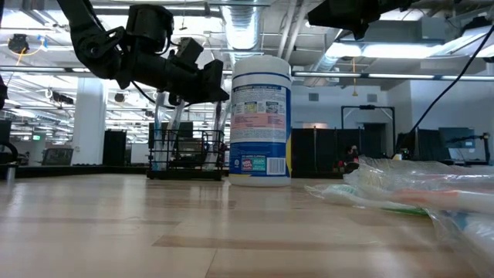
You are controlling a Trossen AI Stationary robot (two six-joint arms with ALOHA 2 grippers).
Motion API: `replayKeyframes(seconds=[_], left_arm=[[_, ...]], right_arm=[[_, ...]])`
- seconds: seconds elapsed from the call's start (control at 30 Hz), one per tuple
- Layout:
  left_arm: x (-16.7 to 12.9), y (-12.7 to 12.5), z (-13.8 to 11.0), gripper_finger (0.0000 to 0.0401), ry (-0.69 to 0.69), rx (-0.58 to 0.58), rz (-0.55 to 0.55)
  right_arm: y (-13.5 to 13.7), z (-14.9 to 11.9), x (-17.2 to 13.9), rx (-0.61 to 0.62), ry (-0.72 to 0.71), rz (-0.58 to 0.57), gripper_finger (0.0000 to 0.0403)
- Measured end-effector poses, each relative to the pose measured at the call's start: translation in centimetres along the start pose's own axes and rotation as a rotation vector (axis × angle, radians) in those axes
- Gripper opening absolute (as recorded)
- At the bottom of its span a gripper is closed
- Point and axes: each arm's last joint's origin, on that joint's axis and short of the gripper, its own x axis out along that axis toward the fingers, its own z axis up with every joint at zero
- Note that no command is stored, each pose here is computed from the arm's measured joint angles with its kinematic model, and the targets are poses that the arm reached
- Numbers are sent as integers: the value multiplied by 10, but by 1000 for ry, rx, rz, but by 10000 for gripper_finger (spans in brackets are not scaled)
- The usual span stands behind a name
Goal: Pick & Place toothbrushing station
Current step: Put the purple toothbrush into the mesh organizer
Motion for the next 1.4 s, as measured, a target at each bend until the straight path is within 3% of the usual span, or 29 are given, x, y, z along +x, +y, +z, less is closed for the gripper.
replayKeyframes(seconds=[0.8,1.1,1.4], left_arm=[[-3,2,-6,17,20,-33,13],[3,0,-23,17,60,-25,23],[4,0,-23,30,49,-25,22]], right_arm=[[0,0,0,0,0,0,62],[0,0,0,0,0,0,62],[0,0,0,-4,0,0,62]])
